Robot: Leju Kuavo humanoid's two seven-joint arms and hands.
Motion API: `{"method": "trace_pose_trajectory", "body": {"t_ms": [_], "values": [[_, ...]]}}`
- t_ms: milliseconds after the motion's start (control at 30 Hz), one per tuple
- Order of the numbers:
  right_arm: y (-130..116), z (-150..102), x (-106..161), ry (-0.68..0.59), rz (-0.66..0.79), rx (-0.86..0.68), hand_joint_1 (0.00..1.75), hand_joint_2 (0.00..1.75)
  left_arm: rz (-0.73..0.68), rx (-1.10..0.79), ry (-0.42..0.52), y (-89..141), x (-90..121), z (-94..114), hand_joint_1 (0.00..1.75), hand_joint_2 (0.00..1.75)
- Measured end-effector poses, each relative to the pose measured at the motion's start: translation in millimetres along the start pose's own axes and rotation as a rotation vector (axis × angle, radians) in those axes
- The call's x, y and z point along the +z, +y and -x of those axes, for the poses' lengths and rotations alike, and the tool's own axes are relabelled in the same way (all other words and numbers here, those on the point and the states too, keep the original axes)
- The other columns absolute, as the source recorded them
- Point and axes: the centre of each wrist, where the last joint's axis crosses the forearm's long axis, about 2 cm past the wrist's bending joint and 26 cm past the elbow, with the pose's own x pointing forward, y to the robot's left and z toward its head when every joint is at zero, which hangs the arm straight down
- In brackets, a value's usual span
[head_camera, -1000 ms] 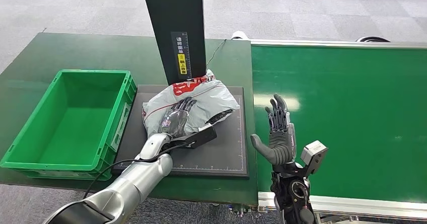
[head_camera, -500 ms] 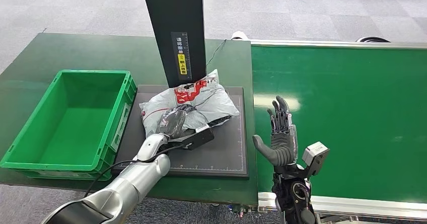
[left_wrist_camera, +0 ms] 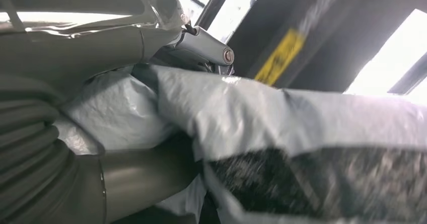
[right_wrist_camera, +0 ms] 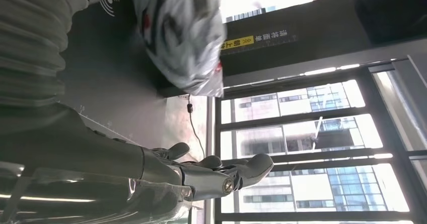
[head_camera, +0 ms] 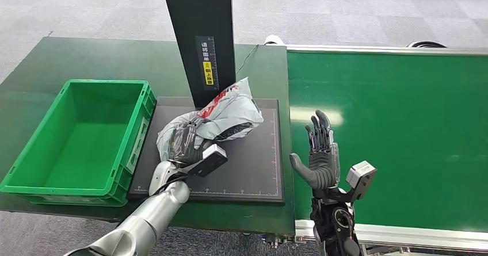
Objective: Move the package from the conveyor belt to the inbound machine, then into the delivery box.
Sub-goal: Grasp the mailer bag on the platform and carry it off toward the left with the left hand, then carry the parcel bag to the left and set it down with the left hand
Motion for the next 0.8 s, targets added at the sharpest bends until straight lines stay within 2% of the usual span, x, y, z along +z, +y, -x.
{"method": "trace_pose_trajectory", "body": {"t_ms": [133, 267, 433, 567, 800], "values": [[-1.1, 0.4, 1.6, -0.001, 0.012, -0.008, 0.00, 1.75, -0.216, 0.121, -0.004, 14.2, 8.9, -4.9, 1.75, 1.75], [-5.3, 0.9, 7.9, 0.007, 0.030, -0.006, 0.00, 1.75, -0.385, 0.157, -0.014, 39.8, 20.7, -10.4, 1.75, 1.75], [-8.3, 1.6, 14.1, 0.016, 0.042, -0.003, 0.00, 1.75, -0.519, 0.138, -0.072, 68.7, 34.3, -14.7, 1.75, 1.75], [-11.4, 2.0, 20.6, 0.024, 0.057, 0.000, 0.00, 1.75, -0.624, 0.125, -0.084, 92.6, 48.6, -12.9, 1.75, 1.75], [-13.8, 1.4, 23.0, 0.023, 0.067, 0.003, 0.00, 1.75, -0.698, 0.093, -0.097, 114.9, 59.2, -11.6, 1.75, 1.75]]}}
